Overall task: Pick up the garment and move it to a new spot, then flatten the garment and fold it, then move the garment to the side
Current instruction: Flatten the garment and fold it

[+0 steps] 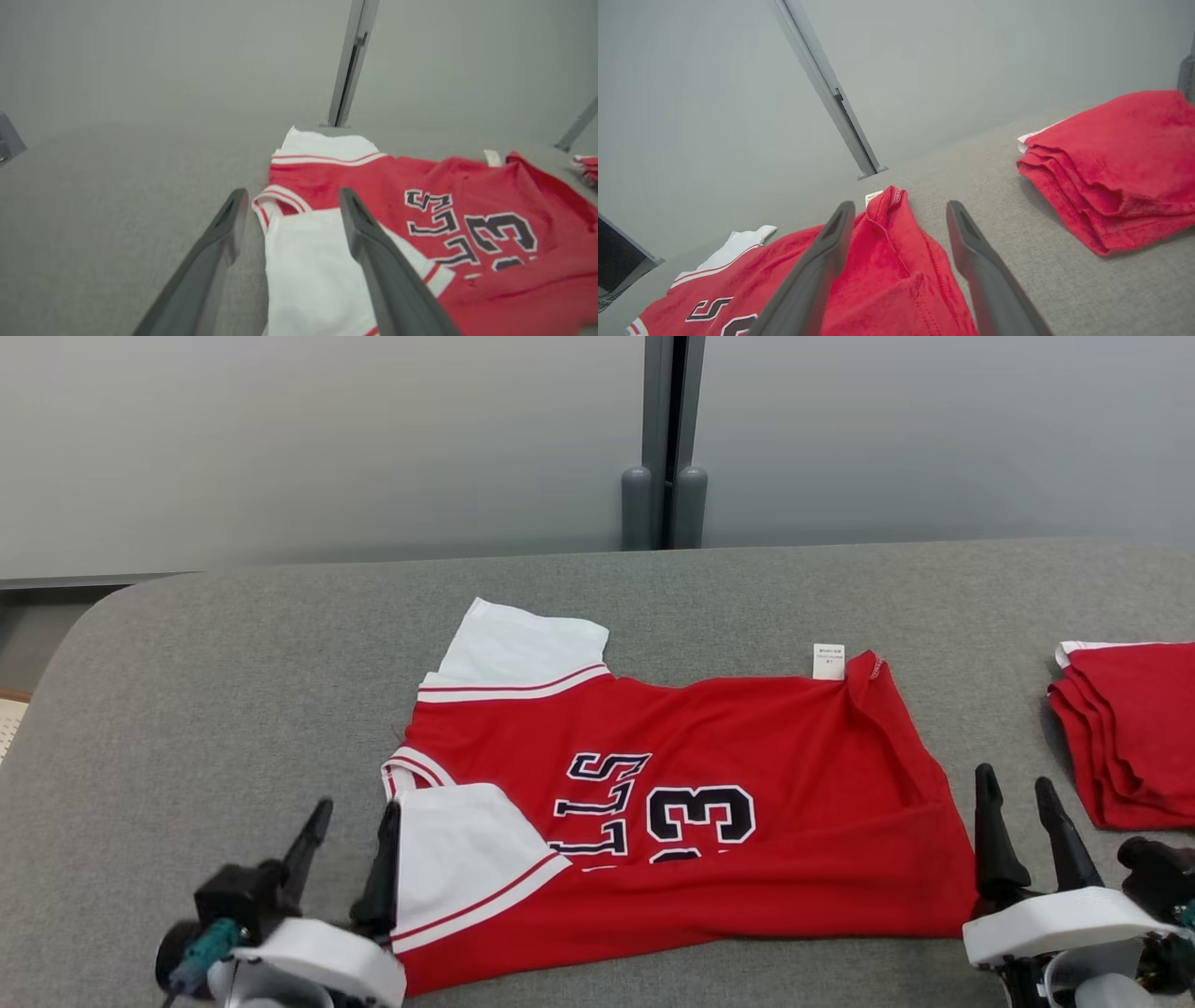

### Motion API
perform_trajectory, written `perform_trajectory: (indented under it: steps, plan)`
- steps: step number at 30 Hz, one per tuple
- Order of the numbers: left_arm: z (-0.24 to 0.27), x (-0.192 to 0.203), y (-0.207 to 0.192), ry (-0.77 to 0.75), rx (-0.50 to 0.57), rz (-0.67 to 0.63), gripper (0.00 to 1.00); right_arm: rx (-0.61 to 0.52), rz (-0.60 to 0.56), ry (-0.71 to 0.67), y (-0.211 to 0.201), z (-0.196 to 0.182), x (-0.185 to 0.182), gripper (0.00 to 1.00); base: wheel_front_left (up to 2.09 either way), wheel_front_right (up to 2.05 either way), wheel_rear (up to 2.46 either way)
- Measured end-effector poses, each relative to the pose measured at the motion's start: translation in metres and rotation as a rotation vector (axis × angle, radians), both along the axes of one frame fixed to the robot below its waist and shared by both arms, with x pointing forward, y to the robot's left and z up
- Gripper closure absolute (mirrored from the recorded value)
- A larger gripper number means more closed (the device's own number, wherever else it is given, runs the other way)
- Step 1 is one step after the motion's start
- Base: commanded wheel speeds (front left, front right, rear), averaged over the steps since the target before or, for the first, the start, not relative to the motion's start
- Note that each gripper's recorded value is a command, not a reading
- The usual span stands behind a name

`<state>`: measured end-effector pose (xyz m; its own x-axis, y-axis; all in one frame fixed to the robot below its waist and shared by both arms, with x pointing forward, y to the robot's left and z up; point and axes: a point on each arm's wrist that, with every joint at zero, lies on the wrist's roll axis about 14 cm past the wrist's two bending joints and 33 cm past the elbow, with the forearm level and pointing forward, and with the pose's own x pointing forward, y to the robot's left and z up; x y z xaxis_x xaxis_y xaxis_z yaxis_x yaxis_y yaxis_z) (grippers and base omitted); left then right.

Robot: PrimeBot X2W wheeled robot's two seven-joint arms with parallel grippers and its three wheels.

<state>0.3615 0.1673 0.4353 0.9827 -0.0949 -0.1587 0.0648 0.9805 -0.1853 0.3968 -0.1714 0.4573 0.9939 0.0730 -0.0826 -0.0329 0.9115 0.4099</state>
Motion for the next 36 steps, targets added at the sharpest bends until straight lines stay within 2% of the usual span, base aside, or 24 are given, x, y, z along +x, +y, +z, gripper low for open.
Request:
perform_trajectory:
  steps: [3, 7, 13, 16, 20, 29, 32, 36]
  plan:
    - [0.052, 0.016, 0.004, -0.174, -0.063, 0.037, 0.0, -0.079, 0.069, -0.063, 0.012, 0.015, 0.002, 0.0, 0.0, 0.0, 0.0]
    - [0.059, 0.012, 0.011, -0.207, -0.1, 0.075, 0.0, -0.091, 0.091, -0.132, 0.022, 0.033, 0.005, 0.0, 0.0, 0.0, 0.0]
    - [0.059, 0.035, -0.01, -0.214, -0.073, 0.004, 0.0, -0.105, 0.107, -0.136, 0.03, 0.032, 0.013, 0.0, 0.0, 0.0, 0.0]
    - [0.053, 0.059, -0.021, -0.198, -0.031, -0.042, 0.0, -0.112, 0.113, -0.151, 0.033, 0.035, 0.027, 0.0, 0.0, 0.0, 0.0]
    - [0.034, 0.099, -0.027, -0.148, 0.084, -0.133, 0.0, -0.135, 0.135, -0.139, 0.039, 0.028, 0.047, 0.0, 0.0, 0.0, 0.0]
    - [-0.002, 0.186, -0.044, 0.074, 0.309, -0.307, 0.0, -0.145, 0.117, -0.121, 0.033, 0.016, 0.079, 0.0, 0.0, 0.0, 0.0]
    - [-0.021, 0.204, -0.055, 0.172, 0.393, -0.395, 0.0, -0.155, 0.13, -0.103, 0.036, 0.008, 0.084, 0.0, 0.0, 0.0, 0.0]
    - [-0.027, 0.235, -0.05, 0.262, 0.441, -0.422, 0.0, -0.187, 0.146, -0.09, 0.036, 0.0, 0.092, 0.0, 0.0, 0.0, 0.0]
